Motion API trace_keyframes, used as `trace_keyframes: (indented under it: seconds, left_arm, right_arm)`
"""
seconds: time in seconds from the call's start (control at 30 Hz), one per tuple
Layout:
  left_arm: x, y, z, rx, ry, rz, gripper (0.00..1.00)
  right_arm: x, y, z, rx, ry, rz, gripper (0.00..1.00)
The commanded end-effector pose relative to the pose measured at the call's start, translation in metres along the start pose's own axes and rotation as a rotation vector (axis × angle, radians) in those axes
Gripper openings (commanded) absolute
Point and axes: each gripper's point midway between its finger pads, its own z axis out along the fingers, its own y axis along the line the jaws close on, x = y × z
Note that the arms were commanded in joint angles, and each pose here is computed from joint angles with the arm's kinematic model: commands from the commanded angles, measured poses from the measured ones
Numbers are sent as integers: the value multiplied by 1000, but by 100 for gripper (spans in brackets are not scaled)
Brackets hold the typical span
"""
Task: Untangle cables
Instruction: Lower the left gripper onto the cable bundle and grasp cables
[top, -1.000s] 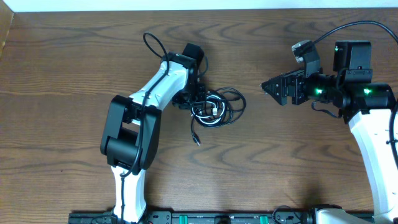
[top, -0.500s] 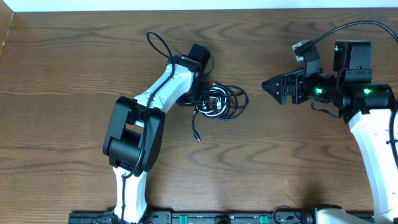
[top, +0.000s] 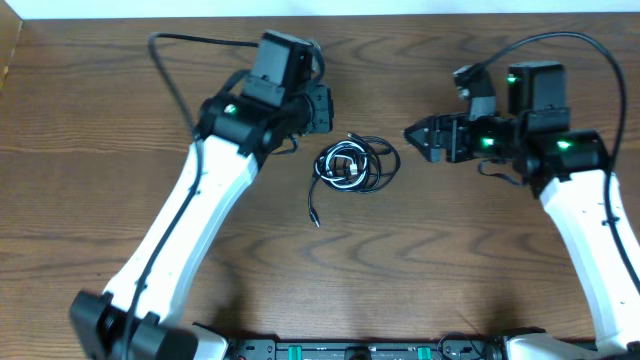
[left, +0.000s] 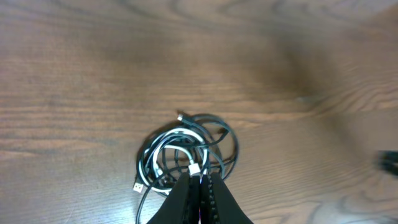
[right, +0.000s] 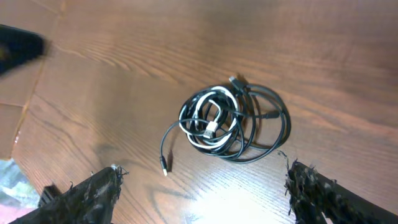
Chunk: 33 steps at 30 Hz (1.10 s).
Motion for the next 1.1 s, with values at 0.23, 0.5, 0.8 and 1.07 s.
trace_keyframes:
  seconds: [0.23,0.5,0.8,1.07]
  left_arm:
    - [16,4,6,-18,68,-64,26]
    - [38,10,19,-47,144,-73,29]
    - [99,8,54,-64,379,203,41]
    - [151,7,104,45,589,491,42]
  right_arm:
    - [24,-50,53,191,122,184,82]
    - [21,-77,75,235,117,193,82]
    - [19,-102,69,348,97,193,83]
    - [20,-104,66,321,115,154,87]
